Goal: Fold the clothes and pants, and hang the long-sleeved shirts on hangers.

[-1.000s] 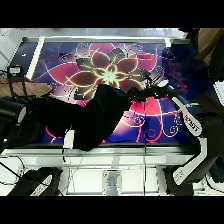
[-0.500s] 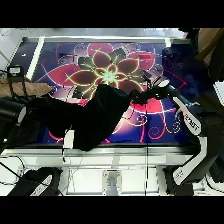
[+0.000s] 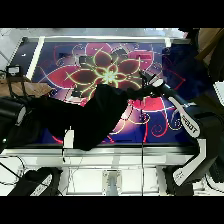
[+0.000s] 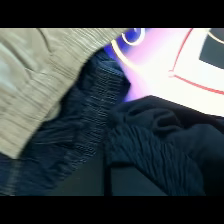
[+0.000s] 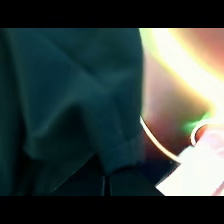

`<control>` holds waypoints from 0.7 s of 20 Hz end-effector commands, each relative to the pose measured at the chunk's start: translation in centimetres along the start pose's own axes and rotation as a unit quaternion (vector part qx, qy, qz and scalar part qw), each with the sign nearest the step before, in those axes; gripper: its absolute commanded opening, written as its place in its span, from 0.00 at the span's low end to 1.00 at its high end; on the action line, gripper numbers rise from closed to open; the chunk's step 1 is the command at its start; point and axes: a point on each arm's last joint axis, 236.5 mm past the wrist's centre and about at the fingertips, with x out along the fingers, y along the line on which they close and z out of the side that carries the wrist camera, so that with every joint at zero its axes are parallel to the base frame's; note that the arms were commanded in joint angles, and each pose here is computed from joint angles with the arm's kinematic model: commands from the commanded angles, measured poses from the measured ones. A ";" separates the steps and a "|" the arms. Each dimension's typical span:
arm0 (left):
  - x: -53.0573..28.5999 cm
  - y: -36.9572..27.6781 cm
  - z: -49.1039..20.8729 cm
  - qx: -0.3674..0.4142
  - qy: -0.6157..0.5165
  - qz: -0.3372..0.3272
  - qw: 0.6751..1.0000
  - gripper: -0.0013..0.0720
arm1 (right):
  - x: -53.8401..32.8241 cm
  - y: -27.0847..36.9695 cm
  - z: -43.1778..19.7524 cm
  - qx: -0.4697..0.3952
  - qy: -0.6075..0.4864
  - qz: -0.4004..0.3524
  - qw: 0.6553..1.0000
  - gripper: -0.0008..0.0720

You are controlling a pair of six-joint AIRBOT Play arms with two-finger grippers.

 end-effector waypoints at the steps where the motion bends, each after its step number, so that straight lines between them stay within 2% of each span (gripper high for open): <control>1: -0.3 4.3 0.9 -0.025 -0.015 0.051 0.998 0.03 | -6.9 1.3 2.4 -0.055 -0.013 -0.008 0.998 0.02; 5: -1.7 11.7 0.3 -0.110 -0.027 0.118 0.987 0.03 | -23.4 6.2 5.3 -0.163 -0.115 -0.077 0.977 0.02; 9: -2.1 13.5 -0.5 -0.144 -0.023 0.131 0.981 0.03 | -34.1 13.1 1.2 -0.245 -0.179 -0.128 0.944 0.02; 12: -0.9 12.4 -0.9 -0.145 -0.005 0.116 0.983 0.03 | -34.4 9.2 -4.7 -0.201 -0.087 -0.197 0.955 0.02; 14: 0.5 10.6 -1.5 -0.132 0.021 0.084 0.988 0.03 | -31.7 5.6 -7.2 -0.158 -0.038 -0.205 0.965 0.02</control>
